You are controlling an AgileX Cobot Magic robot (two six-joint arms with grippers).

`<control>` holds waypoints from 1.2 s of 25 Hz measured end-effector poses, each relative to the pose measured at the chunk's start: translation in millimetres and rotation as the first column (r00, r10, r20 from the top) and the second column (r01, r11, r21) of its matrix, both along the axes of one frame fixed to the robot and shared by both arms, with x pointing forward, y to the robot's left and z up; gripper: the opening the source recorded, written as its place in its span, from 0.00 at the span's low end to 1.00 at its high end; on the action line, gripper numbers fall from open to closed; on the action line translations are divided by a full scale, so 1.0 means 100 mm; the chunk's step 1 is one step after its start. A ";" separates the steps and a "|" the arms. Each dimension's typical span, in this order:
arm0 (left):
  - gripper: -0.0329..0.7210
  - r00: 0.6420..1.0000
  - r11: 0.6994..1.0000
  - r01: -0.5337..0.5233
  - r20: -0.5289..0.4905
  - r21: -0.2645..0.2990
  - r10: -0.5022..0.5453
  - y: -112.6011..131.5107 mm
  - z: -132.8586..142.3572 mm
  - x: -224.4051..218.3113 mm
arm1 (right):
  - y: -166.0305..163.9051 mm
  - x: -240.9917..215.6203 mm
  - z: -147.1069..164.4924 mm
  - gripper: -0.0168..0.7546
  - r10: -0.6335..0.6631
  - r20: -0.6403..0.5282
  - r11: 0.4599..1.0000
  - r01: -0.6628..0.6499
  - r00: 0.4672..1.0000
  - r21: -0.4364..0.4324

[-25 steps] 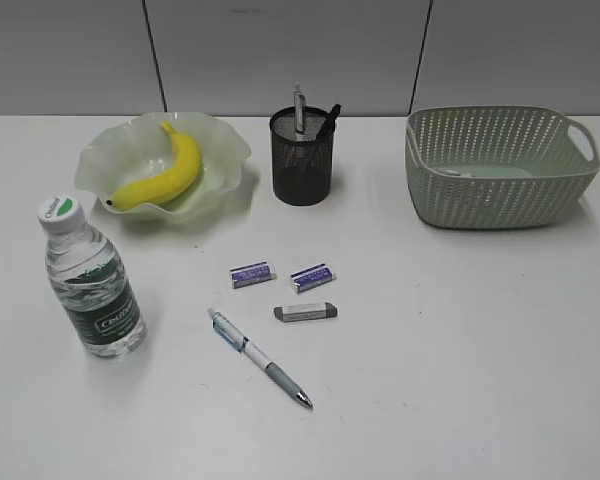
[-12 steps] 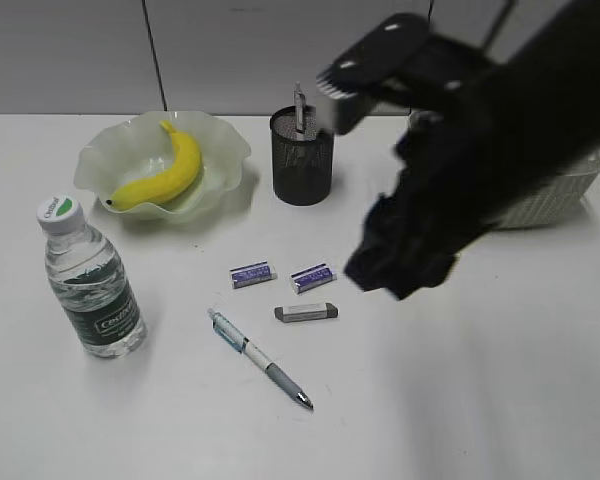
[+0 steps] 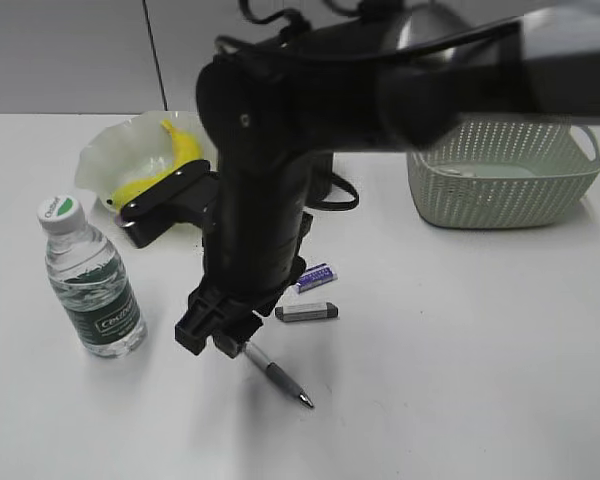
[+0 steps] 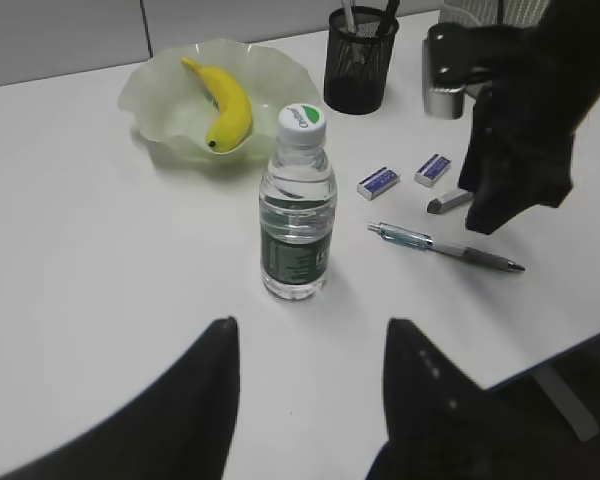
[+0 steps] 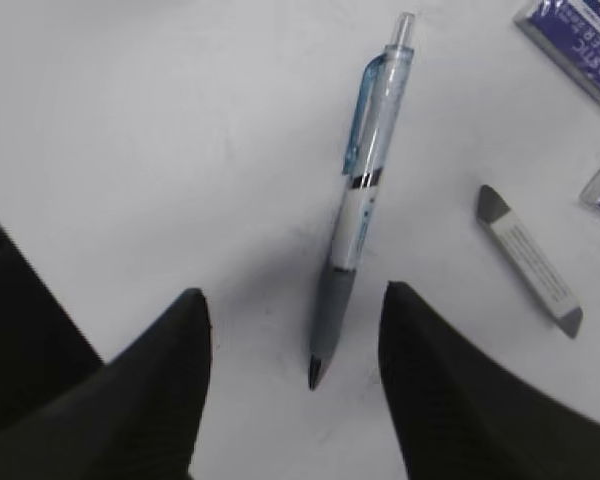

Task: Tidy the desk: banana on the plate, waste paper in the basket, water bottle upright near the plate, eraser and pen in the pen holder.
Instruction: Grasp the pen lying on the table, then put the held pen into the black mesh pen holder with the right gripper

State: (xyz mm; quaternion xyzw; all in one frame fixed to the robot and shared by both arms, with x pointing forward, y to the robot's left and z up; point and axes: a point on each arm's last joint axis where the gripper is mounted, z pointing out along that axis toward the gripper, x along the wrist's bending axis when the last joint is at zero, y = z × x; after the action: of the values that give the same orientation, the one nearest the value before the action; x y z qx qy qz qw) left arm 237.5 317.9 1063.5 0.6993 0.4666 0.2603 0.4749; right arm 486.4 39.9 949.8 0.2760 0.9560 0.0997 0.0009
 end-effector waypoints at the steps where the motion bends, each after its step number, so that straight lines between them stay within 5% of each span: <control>1: 0.52 1.000 1.000 -0.001 0.000 0.000 0.001 0.00 0.00 0.00 | 0.04 0.04 -0.10 0.58 0.000 -0.006 1.000 0.000 1.000 -0.018; 9: 0.52 1.000 1.000 -0.001 0.000 0.000 0.001 0.00 0.00 0.00 | 0.11 0.15 -0.70 0.56 -0.010 -0.039 0.988 0.004 0.999 -0.156; 13: 0.52 1.000 1.000 -0.001 0.000 0.000 0.001 0.00 0.00 0.00 | 0.10 0.15 -0.79 0.42 -0.018 -0.052 0.983 0.008 0.998 -0.184; 16: 0.52 1.000 1.000 -0.001 0.000 0.000 0.001 0.00 0.00 0.00 | 0.10 0.15 -0.79 0.18 -0.024 -0.065 0.982 0.011 0.998 -0.189; 21: 0.52 1.000 1.000 -0.001 0.000 0.000 0.001 0.00 0.00 0.00 | 0.02 0.24 -0.63 0.17 -0.122 -0.046 0.978 0.112 0.991 -0.173; 24: 0.52 1.000 1.000 -0.001 0.000 0.000 0.001 0.00 0.00 0.00 | -0.11 0.41 -0.15 0.17 -0.184 0.046 0.980 0.187 0.982 -0.066; 30: 0.52 1.000 1.000 -0.001 0.000 0.000 0.001 0.00 0.00 0.00 | -0.51 0.85 1.05 0.17 -0.397 0.320 0.878 0.254 0.860 0.404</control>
State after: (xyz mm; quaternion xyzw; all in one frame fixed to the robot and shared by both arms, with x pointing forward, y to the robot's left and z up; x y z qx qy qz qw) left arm 237.5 317.9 1063.5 0.6991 0.4669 0.2605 0.4747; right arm 571.3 -11.1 1055.1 0.4059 0.8411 0.3189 0.1612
